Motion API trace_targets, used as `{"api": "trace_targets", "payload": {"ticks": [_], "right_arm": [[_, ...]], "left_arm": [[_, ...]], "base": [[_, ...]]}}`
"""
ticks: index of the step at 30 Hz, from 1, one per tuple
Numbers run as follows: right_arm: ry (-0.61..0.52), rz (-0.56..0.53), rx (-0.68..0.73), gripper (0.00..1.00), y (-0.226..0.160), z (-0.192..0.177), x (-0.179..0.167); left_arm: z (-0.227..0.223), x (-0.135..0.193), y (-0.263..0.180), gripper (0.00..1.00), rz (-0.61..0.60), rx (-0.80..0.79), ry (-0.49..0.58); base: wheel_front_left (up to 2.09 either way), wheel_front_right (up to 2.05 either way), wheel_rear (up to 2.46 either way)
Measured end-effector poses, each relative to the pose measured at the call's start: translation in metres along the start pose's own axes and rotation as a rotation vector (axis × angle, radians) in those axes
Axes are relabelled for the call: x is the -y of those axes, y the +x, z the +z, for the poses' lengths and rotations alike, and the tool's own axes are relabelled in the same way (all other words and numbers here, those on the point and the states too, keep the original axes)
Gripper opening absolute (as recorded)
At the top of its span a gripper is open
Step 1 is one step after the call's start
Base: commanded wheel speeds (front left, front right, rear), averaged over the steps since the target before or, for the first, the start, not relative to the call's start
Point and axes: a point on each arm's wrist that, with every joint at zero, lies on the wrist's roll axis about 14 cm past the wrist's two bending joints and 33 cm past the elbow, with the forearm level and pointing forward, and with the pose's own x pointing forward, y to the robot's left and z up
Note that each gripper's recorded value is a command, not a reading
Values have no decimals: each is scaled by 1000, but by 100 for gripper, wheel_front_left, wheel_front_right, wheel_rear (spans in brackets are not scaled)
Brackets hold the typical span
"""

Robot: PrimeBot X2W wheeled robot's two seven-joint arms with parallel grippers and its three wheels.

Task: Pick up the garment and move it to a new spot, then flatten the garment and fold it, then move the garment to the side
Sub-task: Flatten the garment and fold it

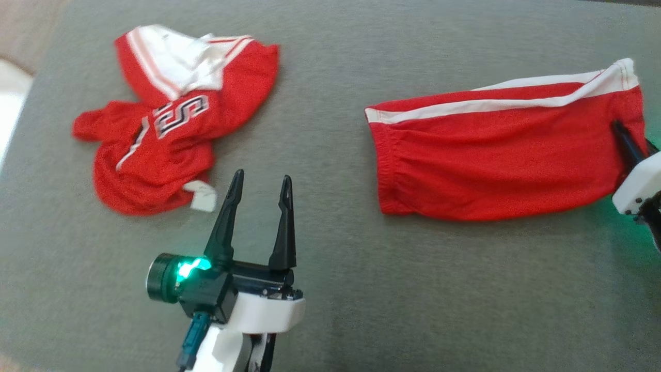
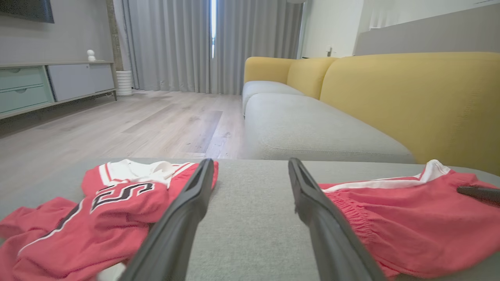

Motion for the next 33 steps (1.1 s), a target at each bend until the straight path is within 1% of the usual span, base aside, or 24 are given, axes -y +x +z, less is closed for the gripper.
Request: {"api": "trace_targets", "payload": {"ticks": [3,8,10,13,16,19,24,29,31,33], "right_arm": [[2,-62,23,0,-20,2,26],[-10,-207,52,0,-66,5,85],[-17,-255,53,0,-83,3,103],[-15,-292,73,0,-99,3,116],[-21,-295,111,0,-106,11,118],[-41,-256,166,0,-105,27,105],[-97,-131,272,0,-97,65,62],[-134,34,359,0,-86,91,-1],[-136,116,369,0,-78,95,-34],[-128,196,359,0,-71,90,-68]], "left_arm": [[-1,16,6,100,-55,4,-7],[-5,39,14,100,-139,1,-18],[-8,50,17,100,-174,-3,-23],[-13,62,19,100,-213,-14,-30],[-17,69,20,100,-238,-24,-34],[-16,73,19,100,-255,-24,-35],[-11,73,15,100,-254,-14,-31],[-6,69,11,100,-239,-5,-37],[-3,65,9,100,-230,0,-34],[-2,62,7,100,-217,1,-40]], "base": [[0,0,0],[0,0,0],[0,0,0],[0,0,0],[0,0,0],[0,0,0],[0,0,0],[0,0,0],[0,0,0],[0,0,0]]}}
